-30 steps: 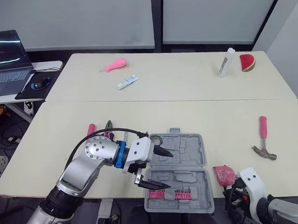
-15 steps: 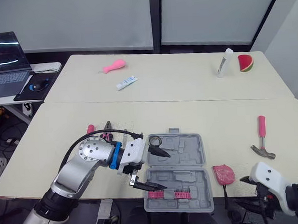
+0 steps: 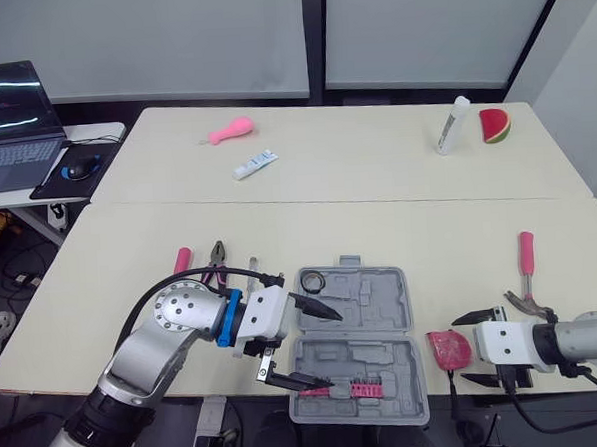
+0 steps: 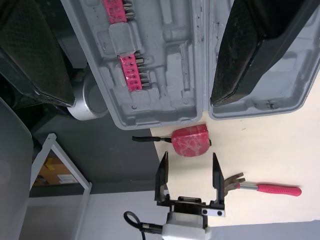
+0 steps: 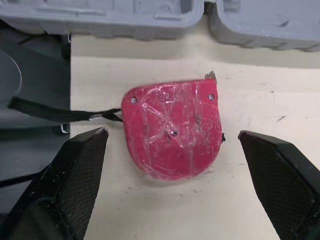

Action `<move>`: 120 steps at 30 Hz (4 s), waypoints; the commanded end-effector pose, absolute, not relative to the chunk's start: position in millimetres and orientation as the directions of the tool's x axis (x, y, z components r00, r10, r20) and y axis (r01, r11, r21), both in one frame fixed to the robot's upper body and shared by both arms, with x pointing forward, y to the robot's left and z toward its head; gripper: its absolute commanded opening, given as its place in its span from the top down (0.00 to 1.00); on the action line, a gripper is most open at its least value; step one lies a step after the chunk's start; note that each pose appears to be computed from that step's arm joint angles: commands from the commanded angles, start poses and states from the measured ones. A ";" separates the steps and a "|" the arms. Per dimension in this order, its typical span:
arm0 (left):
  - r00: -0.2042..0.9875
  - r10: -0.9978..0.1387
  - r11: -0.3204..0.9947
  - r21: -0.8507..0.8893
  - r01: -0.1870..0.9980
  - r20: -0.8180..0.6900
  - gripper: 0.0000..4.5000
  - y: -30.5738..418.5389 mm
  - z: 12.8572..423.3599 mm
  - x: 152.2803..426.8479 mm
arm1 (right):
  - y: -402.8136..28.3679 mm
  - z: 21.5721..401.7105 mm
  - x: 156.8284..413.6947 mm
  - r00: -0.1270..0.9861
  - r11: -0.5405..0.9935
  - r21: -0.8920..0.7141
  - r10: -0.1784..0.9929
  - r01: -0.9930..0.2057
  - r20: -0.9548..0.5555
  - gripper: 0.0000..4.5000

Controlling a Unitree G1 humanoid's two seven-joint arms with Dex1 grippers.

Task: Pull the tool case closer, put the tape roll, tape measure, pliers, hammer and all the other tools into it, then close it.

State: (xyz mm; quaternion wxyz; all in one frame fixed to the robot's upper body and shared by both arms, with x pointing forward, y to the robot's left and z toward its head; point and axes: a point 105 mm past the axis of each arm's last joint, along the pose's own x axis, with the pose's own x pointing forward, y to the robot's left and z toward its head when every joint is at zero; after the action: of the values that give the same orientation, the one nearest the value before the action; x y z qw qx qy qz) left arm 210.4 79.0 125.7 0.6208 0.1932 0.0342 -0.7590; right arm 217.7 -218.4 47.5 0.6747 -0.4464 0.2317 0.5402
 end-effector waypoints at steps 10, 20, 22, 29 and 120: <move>-0.171 -0.933 -0.244 0.209 0.947 -0.318 0.00 75.0 133.1 203.7 | -215.7 43.0 218.5 0.241 -0.037 -0.299 0.503 -0.954 -0.830 0.01; -0.170 -0.933 -0.243 0.209 0.947 -0.317 0.00 75.8 127.3 204.5 | -213.9 38.2 224.6 0.271 0.026 -0.299 0.501 -0.954 -0.822 0.01; -0.168 -0.934 -0.241 0.209 0.948 -0.316 0.00 76.3 126.8 204.7 | -213.4 37.1 224.4 0.271 0.031 -0.296 0.503 -0.955 -0.821 0.01; -0.127 -0.941 -0.201 0.216 0.955 -0.314 0.00 78.8 125.7 212.9 | -213.2 38.2 225.3 0.297 0.072 -0.303 0.503 -0.950 -0.812 0.29; 0.164 -0.924 0.102 0.193 0.976 -0.345 0.00 91.7 136.4 280.9 | -110.7 133.0 317.2 0.317 0.055 -0.366 0.628 -0.929 -0.711 0.74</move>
State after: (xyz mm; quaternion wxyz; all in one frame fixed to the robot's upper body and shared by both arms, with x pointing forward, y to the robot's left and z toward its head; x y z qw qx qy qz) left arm 280.4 93.9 125.5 0.7413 0.1877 0.0927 -0.6377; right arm 316.4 -110.4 121.9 0.6940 -0.3997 0.2115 0.5603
